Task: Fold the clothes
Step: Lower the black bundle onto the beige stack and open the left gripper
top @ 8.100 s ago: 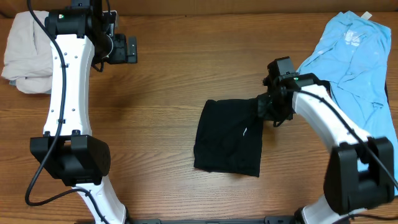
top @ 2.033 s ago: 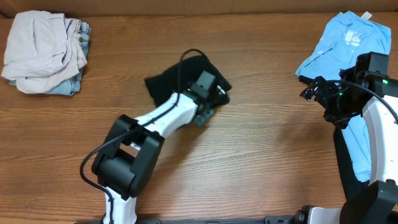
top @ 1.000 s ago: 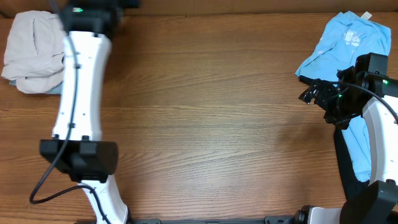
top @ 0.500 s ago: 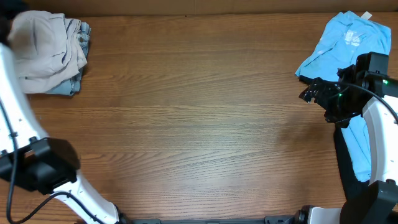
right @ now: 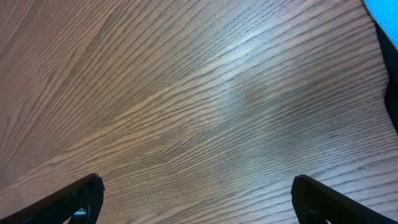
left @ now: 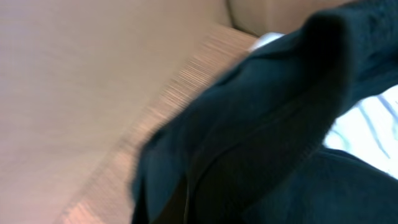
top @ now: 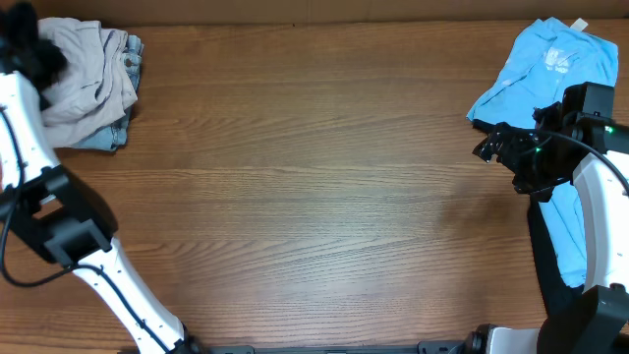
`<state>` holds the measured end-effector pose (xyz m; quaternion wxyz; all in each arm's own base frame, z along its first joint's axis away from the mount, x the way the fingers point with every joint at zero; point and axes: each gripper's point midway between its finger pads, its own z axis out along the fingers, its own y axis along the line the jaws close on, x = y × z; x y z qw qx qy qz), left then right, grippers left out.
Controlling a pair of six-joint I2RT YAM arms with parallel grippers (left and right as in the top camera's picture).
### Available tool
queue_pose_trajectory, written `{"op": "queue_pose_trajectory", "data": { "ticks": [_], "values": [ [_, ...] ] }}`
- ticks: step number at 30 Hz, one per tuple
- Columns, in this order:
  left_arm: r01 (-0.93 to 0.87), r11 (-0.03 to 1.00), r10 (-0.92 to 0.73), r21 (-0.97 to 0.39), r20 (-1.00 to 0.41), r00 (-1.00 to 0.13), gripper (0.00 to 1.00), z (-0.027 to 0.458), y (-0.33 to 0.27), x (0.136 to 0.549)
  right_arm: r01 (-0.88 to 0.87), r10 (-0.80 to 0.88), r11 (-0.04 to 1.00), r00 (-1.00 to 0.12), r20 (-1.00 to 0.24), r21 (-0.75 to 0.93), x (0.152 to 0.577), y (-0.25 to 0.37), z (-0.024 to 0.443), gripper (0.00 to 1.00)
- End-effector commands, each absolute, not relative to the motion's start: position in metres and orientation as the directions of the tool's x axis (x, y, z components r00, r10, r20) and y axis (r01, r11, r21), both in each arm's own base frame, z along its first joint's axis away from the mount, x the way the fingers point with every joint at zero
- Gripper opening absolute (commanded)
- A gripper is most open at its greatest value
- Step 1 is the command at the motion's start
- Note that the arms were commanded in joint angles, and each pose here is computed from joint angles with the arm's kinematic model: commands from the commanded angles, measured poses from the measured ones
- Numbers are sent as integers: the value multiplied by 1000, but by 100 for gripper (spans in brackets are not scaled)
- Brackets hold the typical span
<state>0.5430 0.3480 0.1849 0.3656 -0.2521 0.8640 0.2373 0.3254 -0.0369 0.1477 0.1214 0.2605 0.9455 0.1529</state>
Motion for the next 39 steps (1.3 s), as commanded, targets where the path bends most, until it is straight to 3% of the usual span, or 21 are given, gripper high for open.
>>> {"op": "queue_pose_trajectory", "data": {
  "ticks": [1, 7, 9, 12, 15, 20, 29, 39],
  "values": [
    [-604, 781, -277, 158, -780, -561, 4, 193, 322, 563, 435, 520, 823, -835, -178, 365, 327, -35, 156, 100],
    [-534, 826, -263, 179, -716, -646, 6, 177, 282, 567, 434, 520, 823, -835, -179, 365, 327, -35, 157, 100],
    [-477, 858, -251, 191, -653, -714, 21, 163, 262, 561, 434, 520, 824, -835, -181, 365, 328, -36, 157, 100],
    [-416, 889, -258, 193, -538, -802, 71, 141, 233, 544, 433, 520, 824, -835, -182, 365, 328, -36, 157, 100],
    [-369, 908, -249, 196, -458, -854, 84, 130, 210, 533, 433, 520, 824, -835, -182, 365, 328, -36, 157, 100],
    [-299, 929, -175, 220, -453, -874, 89, 150, 189, 533, 433, 519, 824, -835, -181, 365, 328, -36, 157, 100],
    [-419, 891, -205, 177, -666, -717, 91, 261, 215, 530, 433, 520, 824, -835, -182, 365, 328, -36, 157, 100],
    [-250, 906, 13, 341, -613, -790, 92, 202, 240, 569, 433, 520, 824, -835, -181, 365, 328, -36, 157, 100]
  ]
}}
